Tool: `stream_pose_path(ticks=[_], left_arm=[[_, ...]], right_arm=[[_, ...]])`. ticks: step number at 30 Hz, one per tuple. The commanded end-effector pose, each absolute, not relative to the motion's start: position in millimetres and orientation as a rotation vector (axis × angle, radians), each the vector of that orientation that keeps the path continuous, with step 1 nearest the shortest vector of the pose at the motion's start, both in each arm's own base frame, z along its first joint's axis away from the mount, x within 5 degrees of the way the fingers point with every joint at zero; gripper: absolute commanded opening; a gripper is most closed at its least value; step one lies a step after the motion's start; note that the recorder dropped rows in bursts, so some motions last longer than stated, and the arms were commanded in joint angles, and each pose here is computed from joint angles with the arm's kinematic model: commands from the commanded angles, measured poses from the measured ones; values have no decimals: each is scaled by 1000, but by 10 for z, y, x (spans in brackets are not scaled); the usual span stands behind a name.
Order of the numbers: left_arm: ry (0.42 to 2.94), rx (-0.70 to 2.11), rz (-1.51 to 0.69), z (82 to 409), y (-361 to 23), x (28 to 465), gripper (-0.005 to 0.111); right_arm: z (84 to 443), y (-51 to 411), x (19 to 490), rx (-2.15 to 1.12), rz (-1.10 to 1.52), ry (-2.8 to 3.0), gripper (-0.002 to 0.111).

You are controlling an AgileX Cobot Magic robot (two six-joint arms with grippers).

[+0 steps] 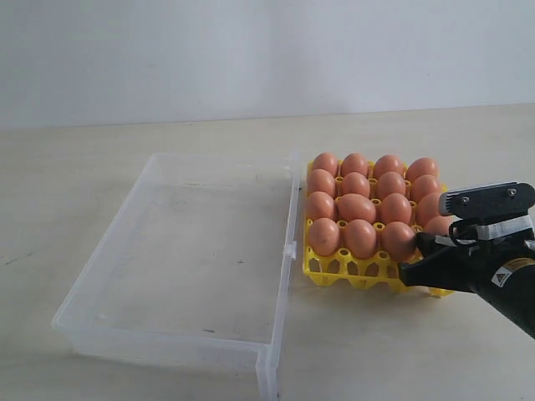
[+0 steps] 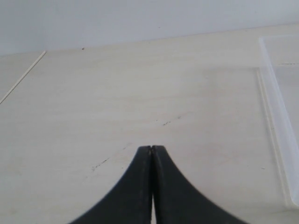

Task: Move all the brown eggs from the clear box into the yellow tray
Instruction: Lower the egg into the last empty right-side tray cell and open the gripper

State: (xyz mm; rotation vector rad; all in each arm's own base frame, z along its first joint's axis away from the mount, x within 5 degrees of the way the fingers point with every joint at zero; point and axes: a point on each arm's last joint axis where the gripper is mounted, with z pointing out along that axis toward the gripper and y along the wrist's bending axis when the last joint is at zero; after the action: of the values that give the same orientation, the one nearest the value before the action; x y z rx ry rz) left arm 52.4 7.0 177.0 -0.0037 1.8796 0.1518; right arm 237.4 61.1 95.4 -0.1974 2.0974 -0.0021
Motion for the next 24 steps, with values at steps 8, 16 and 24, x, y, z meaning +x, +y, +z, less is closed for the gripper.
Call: stream_pose_path(ticks=[8, 16, 24], left_arm=[[1864, -4, 143, 1792, 65, 523, 0], [1864, -4, 143, 1792, 65, 523, 0], [1864, -4, 143, 1792, 65, 523, 0]], right_arm=[[1042, 600, 2346, -157, 21, 2138, 37], [1038, 576, 2345, -114, 8, 2147, 60], [1076, 577, 2347, -84, 28, 2133, 60]])
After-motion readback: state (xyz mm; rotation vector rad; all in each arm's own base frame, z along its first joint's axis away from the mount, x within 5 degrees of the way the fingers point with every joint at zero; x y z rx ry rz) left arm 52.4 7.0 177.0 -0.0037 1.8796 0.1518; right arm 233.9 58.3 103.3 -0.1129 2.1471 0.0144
